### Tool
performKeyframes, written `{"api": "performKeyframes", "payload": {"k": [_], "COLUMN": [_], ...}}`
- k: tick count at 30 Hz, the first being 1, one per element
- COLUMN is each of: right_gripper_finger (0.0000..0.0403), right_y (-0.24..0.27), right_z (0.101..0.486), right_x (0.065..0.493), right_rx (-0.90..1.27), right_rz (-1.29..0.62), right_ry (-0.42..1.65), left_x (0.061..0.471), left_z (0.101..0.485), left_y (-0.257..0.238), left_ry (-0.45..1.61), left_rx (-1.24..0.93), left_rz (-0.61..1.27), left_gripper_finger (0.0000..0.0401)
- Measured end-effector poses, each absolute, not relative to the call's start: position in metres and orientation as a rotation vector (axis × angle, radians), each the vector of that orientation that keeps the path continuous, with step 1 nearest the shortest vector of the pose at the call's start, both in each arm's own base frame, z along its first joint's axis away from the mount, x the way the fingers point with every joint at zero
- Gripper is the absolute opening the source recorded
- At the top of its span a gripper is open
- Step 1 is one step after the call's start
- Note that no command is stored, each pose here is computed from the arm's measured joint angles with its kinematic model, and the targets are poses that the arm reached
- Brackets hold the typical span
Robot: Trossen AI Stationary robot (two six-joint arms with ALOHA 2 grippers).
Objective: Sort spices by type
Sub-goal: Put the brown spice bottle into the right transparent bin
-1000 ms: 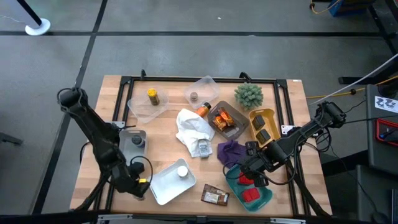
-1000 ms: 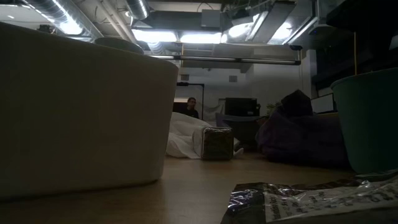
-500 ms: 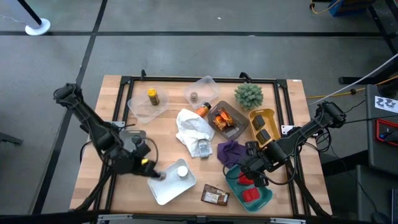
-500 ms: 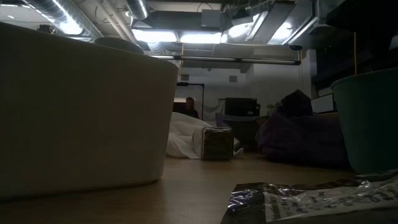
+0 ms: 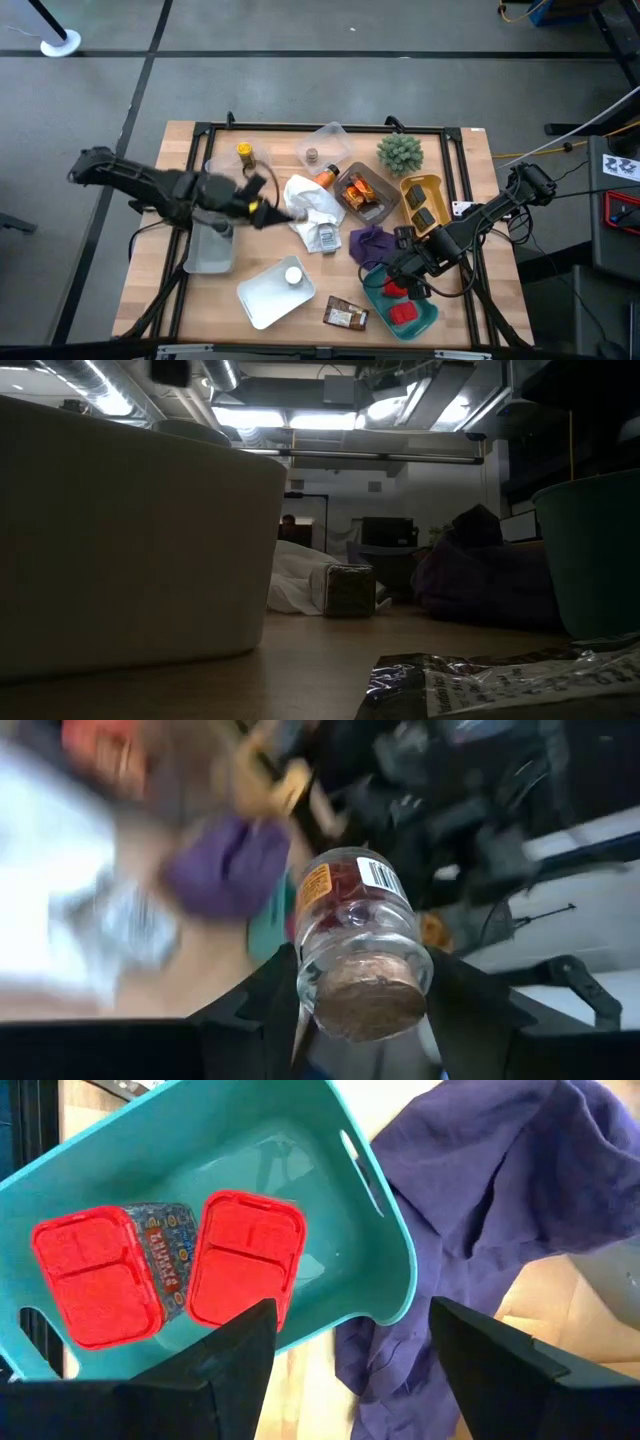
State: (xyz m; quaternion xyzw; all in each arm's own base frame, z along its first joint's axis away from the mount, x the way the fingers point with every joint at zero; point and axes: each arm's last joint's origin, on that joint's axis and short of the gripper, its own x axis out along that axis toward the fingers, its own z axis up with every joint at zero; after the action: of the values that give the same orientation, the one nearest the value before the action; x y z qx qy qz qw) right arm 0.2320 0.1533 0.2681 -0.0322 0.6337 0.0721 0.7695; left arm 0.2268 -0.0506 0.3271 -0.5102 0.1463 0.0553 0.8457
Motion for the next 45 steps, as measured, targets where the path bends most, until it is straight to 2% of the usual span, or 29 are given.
{"api": "performKeyframes", "payload": {"k": [8, 16, 31, 39, 45], "right_gripper_finger": [0.0262, 0.0262, 0.0262, 0.0262, 0.0262], "right_y": [0.153, 0.153, 0.153, 0.153, 0.153], "right_z": [0.268, 0.268, 0.268, 0.268, 0.268], "right_x": [0.232, 0.232, 0.232, 0.232, 0.232], "right_rx": [-0.092, -0.092, -0.111, -0.114, -0.114], "right_rz": [0.174, 0.174, 0.188, 0.191, 0.191], "right_ry": [1.374, 1.375, 1.373, 1.372, 1.371], "left_x": [0.245, 0.284, 0.358, 0.371, 0.368], "left_z": [0.360, 0.359, 0.311, 0.257, 0.231], "left_y": [0.019, 0.094, 0.227, 0.264, 0.280], "left_ry": [0.185, 0.256, 0.719, 0.949, 1.027], "left_rx": [-0.810, -0.742, -0.662, -0.660, -0.654], "left_rz": [0.205, 0.256, 0.457, 0.570, 0.641], "left_gripper_finger": [0.0170, 0.0170, 0.0170, 0.0170, 0.0170]}}
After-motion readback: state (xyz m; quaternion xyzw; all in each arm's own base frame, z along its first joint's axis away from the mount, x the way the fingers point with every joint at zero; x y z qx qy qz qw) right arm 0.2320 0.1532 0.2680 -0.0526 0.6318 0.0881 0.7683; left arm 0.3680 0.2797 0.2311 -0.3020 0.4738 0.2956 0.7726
